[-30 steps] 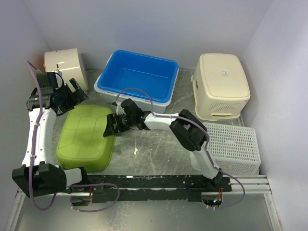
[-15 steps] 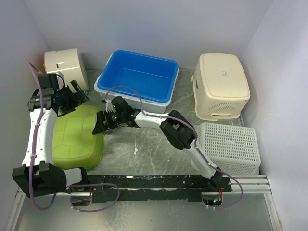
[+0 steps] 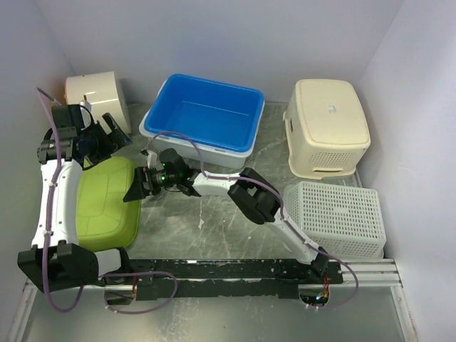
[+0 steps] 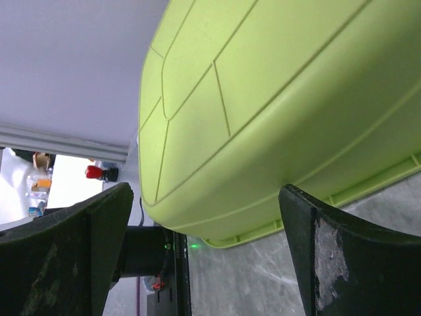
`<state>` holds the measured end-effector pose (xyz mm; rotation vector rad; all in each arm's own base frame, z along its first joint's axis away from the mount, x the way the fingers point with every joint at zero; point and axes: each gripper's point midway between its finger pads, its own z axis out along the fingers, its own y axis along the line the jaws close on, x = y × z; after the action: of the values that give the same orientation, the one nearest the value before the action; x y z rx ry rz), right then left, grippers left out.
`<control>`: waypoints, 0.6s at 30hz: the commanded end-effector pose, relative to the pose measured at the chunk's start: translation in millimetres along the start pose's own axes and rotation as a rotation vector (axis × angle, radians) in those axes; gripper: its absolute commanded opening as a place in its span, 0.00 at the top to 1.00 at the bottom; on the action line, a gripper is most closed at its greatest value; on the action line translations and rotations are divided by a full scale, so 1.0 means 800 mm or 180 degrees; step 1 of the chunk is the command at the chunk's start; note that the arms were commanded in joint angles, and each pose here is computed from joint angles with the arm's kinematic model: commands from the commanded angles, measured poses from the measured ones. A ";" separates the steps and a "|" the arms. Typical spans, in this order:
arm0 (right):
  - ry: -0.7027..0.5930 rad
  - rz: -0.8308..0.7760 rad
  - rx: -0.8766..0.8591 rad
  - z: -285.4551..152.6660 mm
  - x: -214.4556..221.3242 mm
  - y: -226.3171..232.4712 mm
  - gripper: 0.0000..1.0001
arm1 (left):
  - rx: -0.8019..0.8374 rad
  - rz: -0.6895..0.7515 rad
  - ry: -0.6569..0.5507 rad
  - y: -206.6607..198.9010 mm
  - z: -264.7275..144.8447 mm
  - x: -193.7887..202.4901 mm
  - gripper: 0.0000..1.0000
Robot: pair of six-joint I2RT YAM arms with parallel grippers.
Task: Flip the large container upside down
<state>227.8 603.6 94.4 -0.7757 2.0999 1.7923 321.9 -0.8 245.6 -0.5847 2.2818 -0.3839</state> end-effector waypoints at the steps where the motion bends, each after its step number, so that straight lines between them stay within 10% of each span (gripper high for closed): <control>1: -0.0212 -0.0231 -0.0179 -0.009 -0.036 0.040 0.05 | 0.0247 0.0024 -0.0175 -0.027 -0.018 -0.027 0.01; 18: -0.0055 -0.0341 -0.0366 0.050 -0.002 0.052 0.04 | 0.1031 0.0351 -0.0773 -0.114 -0.091 -0.105 0.01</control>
<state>206.8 636.5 111.7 -0.8499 1.9672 1.8265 345.2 -21.4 360.6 -0.3932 2.0170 -0.5422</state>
